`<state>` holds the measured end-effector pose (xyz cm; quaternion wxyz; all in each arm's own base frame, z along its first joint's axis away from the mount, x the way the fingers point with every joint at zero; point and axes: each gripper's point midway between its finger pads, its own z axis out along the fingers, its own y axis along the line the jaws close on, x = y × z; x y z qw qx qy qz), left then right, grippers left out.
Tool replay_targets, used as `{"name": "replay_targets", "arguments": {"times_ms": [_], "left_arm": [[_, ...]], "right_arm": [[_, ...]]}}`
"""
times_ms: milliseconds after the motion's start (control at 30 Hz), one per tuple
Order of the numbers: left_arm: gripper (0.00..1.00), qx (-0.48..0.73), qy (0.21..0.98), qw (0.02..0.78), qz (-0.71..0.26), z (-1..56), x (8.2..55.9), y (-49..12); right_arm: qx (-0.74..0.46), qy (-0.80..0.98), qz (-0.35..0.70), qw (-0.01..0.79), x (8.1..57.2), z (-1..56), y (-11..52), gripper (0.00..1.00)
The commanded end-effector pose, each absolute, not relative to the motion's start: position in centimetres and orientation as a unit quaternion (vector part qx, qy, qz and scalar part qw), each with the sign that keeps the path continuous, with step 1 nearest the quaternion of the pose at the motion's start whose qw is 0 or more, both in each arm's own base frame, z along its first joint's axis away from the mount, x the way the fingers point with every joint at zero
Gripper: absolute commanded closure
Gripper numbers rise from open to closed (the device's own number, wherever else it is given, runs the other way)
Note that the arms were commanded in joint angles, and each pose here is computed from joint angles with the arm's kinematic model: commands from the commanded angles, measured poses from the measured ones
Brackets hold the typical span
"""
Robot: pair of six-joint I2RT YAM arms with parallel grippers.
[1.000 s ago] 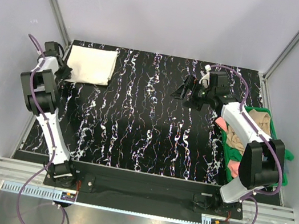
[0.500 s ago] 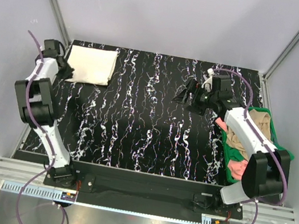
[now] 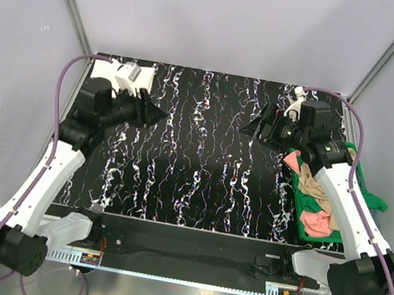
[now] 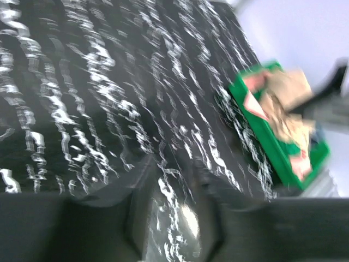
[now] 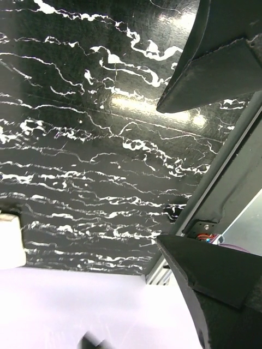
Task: Fold and stack the t-shirts
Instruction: Reset both grippers
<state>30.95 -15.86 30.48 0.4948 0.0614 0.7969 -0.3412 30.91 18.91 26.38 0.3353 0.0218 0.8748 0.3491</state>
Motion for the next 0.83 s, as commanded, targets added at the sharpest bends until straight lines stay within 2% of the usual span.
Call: {"name": "replay_targets", "arguments": {"times_ms": [0,33,67,100,433,800], "left_arm": [[0.51,0.127,0.790,0.481,-0.359,29.3,28.1,-17.4],[0.42,0.130,0.794,0.474,-0.358,28.5,27.9,-17.4],[0.15,0.132,0.796,0.470,-0.358,28.1,27.7,-17.5],[0.01,0.141,0.794,0.465,-0.365,27.9,27.3,-17.8],[0.01,0.183,0.795,0.440,-0.376,27.7,26.9,-19.9],[0.01,0.195,0.802,0.451,-0.340,26.5,27.3,-19.2]], "right_arm": [[0.031,0.869,0.340,0.358,30.0,27.5,18.0,0.00],[0.034,0.868,0.338,0.361,30.0,27.4,17.8,0.00],[0.037,0.871,0.332,0.361,29.8,26.8,17.6,0.00],[0.043,0.869,0.322,0.374,29.8,27.0,17.0,0.00],[0.052,0.871,0.307,0.380,28.7,24.5,16.1,0.00],[0.037,0.845,0.322,0.427,28.2,26.9,15.9,0.00]]}}
